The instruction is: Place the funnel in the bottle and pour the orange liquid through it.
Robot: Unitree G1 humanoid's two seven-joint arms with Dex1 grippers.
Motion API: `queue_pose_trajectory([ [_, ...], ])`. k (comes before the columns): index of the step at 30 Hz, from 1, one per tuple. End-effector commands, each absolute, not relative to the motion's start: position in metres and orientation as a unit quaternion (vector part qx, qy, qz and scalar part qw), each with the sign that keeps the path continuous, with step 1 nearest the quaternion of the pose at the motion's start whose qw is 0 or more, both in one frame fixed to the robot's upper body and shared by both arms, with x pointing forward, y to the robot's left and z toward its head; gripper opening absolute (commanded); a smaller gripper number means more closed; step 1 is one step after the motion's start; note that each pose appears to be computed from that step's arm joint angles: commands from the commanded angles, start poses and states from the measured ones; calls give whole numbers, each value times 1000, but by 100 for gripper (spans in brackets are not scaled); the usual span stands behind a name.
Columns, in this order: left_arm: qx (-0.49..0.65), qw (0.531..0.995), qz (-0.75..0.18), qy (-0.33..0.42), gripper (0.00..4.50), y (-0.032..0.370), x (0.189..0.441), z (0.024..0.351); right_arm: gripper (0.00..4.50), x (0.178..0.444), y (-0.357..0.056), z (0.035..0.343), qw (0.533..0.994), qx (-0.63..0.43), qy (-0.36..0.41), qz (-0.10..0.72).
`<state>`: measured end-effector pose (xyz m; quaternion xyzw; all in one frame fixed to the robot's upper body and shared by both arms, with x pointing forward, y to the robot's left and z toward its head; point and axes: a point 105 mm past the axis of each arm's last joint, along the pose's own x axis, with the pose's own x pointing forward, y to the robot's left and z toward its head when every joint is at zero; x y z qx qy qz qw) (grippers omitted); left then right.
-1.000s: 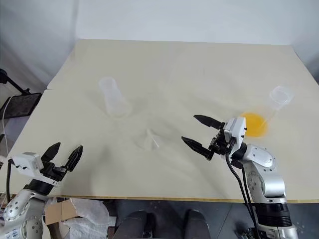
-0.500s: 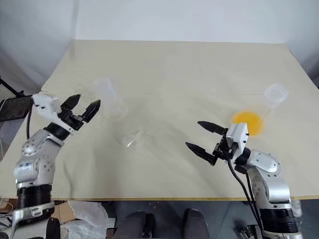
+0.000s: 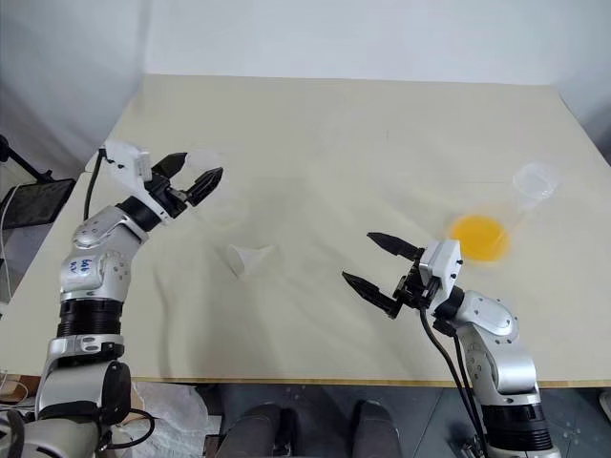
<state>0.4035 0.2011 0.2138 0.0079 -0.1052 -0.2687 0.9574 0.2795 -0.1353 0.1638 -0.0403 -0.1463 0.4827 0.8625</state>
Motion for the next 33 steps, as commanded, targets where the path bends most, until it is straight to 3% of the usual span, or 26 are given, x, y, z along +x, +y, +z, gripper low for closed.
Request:
queue_pose_trajectory([
  [1,24,954,-273,-119,391,199,406,223,450,276,-132,172,858,-46,-167,484],
  [5,26,954,-274,-119,268,198,407,221,450,275,-132,172,858,-45,-167,484],
  [7,26,954,-275,-118,229,198,407,220,450,275,-132,172,858,-45,-167,483],
  [12,20,938,-304,-164,229,188,399,238,450,274,-138,172,863,-50,-165,474],
  [17,45,868,-447,-212,229,133,376,266,450,268,-162,173,885,-66,-157,434],
  [24,69,766,-615,-176,229,36,366,247,450,249,-208,168,923,-93,-123,352],
  [28,79,757,-631,-148,229,4,377,228,450,238,-212,166,931,-95,-115,333],
  [33,103,765,-620,-141,229,-10,387,218,450,229,-210,169,937,-93,-120,314],
])
